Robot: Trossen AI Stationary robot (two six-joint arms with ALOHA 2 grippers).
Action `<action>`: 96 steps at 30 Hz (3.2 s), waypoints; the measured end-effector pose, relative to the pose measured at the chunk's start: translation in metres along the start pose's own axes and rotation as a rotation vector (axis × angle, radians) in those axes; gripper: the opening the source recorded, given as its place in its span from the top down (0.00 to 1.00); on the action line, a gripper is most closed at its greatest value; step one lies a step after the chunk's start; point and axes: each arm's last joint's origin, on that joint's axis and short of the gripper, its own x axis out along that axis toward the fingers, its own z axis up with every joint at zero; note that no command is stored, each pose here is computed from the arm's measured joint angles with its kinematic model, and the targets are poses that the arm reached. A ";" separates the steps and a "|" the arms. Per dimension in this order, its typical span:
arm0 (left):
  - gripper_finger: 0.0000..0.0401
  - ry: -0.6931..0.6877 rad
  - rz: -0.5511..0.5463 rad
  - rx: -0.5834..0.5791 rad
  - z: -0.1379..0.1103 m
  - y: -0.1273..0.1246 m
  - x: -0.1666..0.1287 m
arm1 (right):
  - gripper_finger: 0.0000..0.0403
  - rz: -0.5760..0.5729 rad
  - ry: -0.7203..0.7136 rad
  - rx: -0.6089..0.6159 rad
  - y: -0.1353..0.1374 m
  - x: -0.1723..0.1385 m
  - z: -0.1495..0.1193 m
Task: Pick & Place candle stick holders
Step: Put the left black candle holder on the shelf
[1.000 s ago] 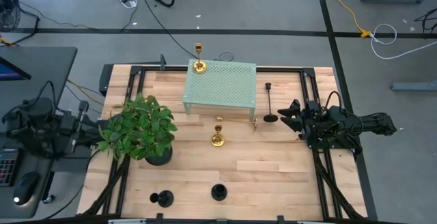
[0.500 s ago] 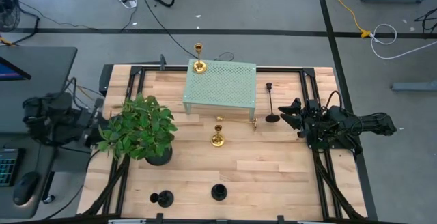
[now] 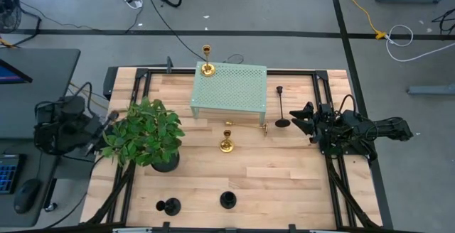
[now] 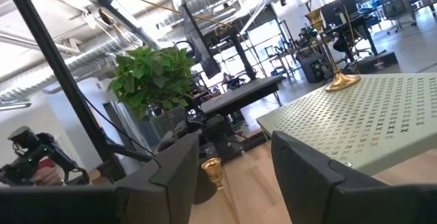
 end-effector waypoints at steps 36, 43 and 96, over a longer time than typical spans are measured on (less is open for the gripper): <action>0.96 0.013 -0.218 0.317 -0.005 -0.013 -0.032 | 0.54 -0.143 -0.102 0.088 -0.003 0.000 0.005; 0.96 -0.064 -0.425 0.420 0.000 0.007 -0.043 | 0.54 -0.203 -0.137 0.147 -0.005 -0.001 0.006; 0.94 -0.055 -0.332 0.372 0.001 0.002 -0.070 | 0.54 -0.382 -0.187 0.245 -0.011 0.003 0.001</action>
